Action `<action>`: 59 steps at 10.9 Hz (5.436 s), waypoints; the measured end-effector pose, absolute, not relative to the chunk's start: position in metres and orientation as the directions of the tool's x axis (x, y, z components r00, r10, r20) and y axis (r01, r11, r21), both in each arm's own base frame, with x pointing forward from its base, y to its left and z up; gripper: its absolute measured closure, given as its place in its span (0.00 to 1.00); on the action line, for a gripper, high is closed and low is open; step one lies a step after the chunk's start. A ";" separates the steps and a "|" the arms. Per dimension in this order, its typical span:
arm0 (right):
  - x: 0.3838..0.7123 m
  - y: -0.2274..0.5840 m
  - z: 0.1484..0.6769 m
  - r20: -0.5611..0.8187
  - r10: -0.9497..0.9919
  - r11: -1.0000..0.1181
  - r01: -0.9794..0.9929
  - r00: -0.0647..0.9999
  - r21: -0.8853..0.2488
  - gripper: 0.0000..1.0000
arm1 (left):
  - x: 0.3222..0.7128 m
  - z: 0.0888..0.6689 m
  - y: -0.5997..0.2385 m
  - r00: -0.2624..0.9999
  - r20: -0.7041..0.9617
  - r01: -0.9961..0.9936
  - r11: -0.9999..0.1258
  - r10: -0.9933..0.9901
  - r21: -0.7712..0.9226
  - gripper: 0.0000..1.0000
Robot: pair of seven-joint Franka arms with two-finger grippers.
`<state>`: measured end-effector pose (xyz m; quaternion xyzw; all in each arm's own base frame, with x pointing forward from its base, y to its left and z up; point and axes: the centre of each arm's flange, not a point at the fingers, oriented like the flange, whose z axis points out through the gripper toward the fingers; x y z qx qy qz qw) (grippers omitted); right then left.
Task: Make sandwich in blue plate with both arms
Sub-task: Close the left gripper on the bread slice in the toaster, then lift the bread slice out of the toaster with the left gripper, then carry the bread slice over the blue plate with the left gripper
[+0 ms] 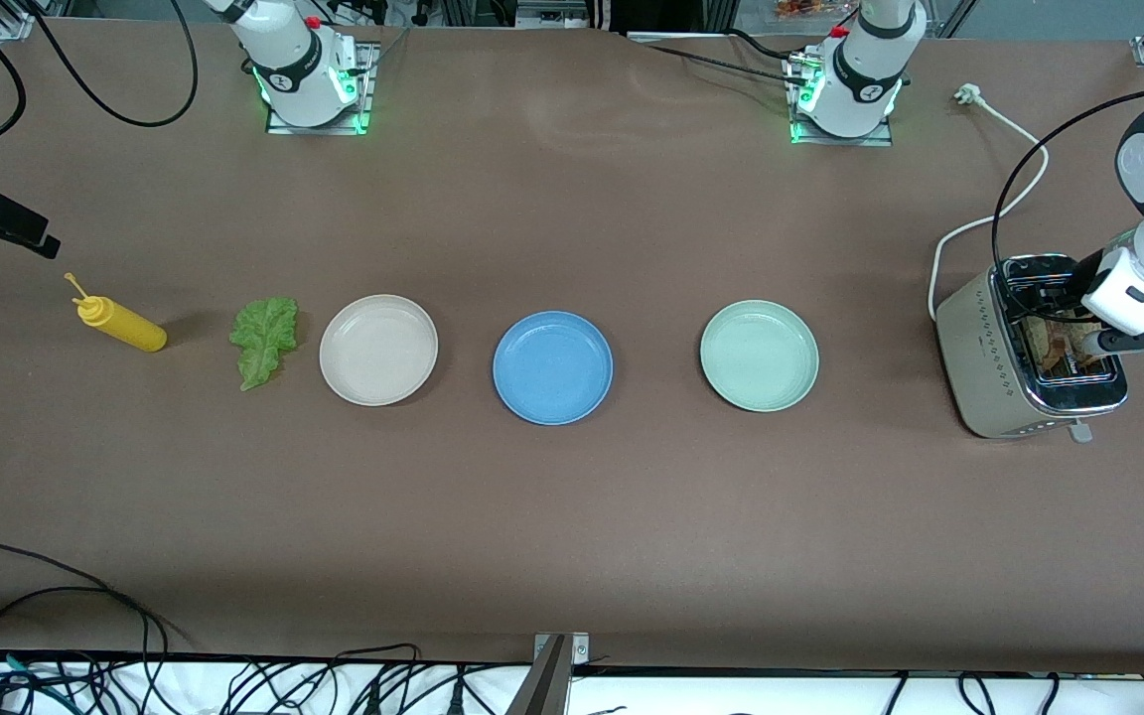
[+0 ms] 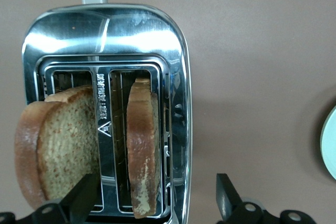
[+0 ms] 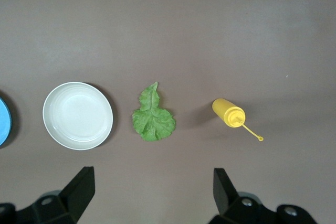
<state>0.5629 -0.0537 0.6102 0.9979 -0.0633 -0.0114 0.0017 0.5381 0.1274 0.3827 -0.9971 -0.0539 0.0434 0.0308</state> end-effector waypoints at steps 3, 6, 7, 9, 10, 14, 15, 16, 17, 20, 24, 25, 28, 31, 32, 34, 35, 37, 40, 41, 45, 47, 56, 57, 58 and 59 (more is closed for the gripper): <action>0.563 -0.054 0.610 -0.023 -0.126 -0.992 -0.126 0.992 0.005 0.00 | 0.539 0.374 0.127 0.989 -0.098 0.103 -0.993 0.109 -0.065 0.08; 0.563 -0.054 0.610 -0.023 -0.126 -0.992 -0.126 0.992 0.005 0.00 | 0.542 0.385 0.127 0.989 -0.101 0.103 -0.993 0.109 -0.066 0.44; 0.563 -0.054 0.610 -0.023 -0.126 -0.992 -0.126 0.992 0.005 0.00 | 0.542 0.388 0.127 0.989 -0.111 0.087 -0.994 0.093 -0.064 0.58; 0.563 -0.054 0.610 -0.023 -0.126 -0.992 -0.126 0.992 0.005 0.00 | 0.541 0.392 0.129 0.993 -0.117 0.024 -0.998 0.030 -0.056 0.83; 0.563 -0.054 0.610 -0.023 -0.126 -0.992 -0.126 0.992 0.005 0.00 | 0.541 0.392 0.131 0.993 -0.118 0.010 -0.998 0.016 -0.054 0.84; 0.563 -0.054 0.610 -0.023 -0.126 -0.992 -0.126 0.992 0.005 0.00 | 0.540 0.392 0.131 0.992 -0.124 0.002 -0.999 0.009 -0.052 0.70; 0.563 -0.054 0.610 -0.023 -0.126 -0.992 -0.126 0.992 0.005 0.00 | 0.540 0.392 0.131 0.992 -0.124 0.002 -0.999 0.008 -0.052 0.77; 0.563 -0.054 0.610 -0.023 -0.126 -0.992 -0.126 0.992 0.005 0.00 | 0.540 0.392 0.131 0.992 -0.125 0.002 -0.999 0.008 -0.052 0.88; 0.563 -0.054 0.610 -0.023 -0.126 -0.992 -0.126 0.992 0.005 0.00 | 0.540 0.391 0.131 0.992 -0.125 0.001 -0.999 0.008 -0.052 0.89; 0.563 -0.054 0.610 -0.023 -0.126 -0.992 -0.126 0.992 0.005 0.00 | 0.539 0.391 0.132 0.992 -0.129 0.002 -0.999 0.008 -0.051 0.75; 0.563 -0.054 0.610 -0.023 -0.126 -0.992 -0.126 0.992 0.005 0.00 | 0.539 0.391 0.132 0.992 -0.129 0.001 -0.999 0.007 -0.051 0.92; 0.563 -0.054 0.610 -0.023 -0.126 -0.992 -0.126 0.992 0.005 0.00 | 0.539 0.391 0.132 0.992 -0.128 0.001 -0.999 0.008 -0.051 0.92; 0.563 -0.054 0.610 -0.023 -0.126 -0.992 -0.126 0.992 0.005 0.00 | 0.544 0.421 0.131 0.990 -0.144 0.002 -0.999 0.009 -0.050 0.94; 0.563 -0.054 0.610 -0.023 -0.126 -0.992 -0.126 0.992 0.005 0.00 | 0.549 0.471 0.125 0.993 -0.117 0.004 -0.999 0.010 -0.044 0.94; 0.563 -0.054 0.610 -0.023 -0.126 -0.992 -0.126 0.992 0.005 0.00 | 0.549 0.483 0.122 0.994 -0.108 0.004 -0.999 0.008 -0.036 0.94; 0.563 -0.054 0.610 -0.023 -0.126 -0.992 -0.126 0.992 0.005 0.00 | 0.551 0.502 0.113 0.996 -0.094 -0.006 -1.000 -0.003 -0.028 0.94; 0.563 -0.054 0.610 -0.023 -0.126 -0.992 -0.126 0.992 0.005 0.00 | 0.552 0.510 0.107 0.996 -0.084 -0.005 -1.000 -0.005 -0.005 0.94; 0.563 -0.054 0.610 -0.023 -0.126 -0.992 -0.126 0.992 0.005 0.00 | 0.553 0.521 0.097 0.998 -0.064 -0.002 -0.999 -0.004 0.044 0.94; 0.563 -0.054 0.610 -0.023 -0.126 -0.992 -0.126 0.992 0.005 0.00 | 0.555 0.524 0.084 0.999 -0.044 0.016 -0.990 0.009 0.143 0.94; 0.563 -0.054 0.610 -0.023 -0.126 -0.992 -0.126 0.992 0.005 0.00 | 0.556 0.524 0.079 0.999 -0.039 0.021 -0.983 0.014 0.181 0.94; 0.563 -0.054 0.610 -0.023 -0.126 -0.992 -0.126 0.992 0.005 0.00 | 0.562 0.520 0.040 0.999 -0.042 0.011 -0.952 -0.002 0.306 0.94; 0.563 -0.054 0.610 -0.023 -0.126 -0.992 -0.126 0.992 0.005 0.00 | 0.566 0.509 0.026 0.998 -0.059 0.017 -0.935 -0.004 0.355 0.94; 0.563 -0.053 0.611 -0.022 -0.126 -0.992 -0.126 0.992 0.004 0.00 | 0.603 0.433 -0.091 0.995 -0.094 0.093 -0.787 0.044 0.610 0.94; 0.563 -0.053 0.611 -0.021 -0.126 -0.992 -0.126 0.992 0.004 0.00 | 0.605 0.426 -0.109 0.994 -0.094 0.102 -0.760 0.054 0.642 0.94; 0.563 -0.053 0.611 -0.021 -0.126 -0.992 -0.126 0.992 0.004 0.00 | 0.607 0.417 -0.132 0.994 -0.089 0.111 -0.734 0.069 0.670 0.94; 0.563 -0.053 0.611 -0.021 -0.126 -0.992 -0.126 0.992 0.004 0.00 | 0.607 0.409 -0.155 0.992 -0.095 0.125 -0.714 0.082 0.689 0.94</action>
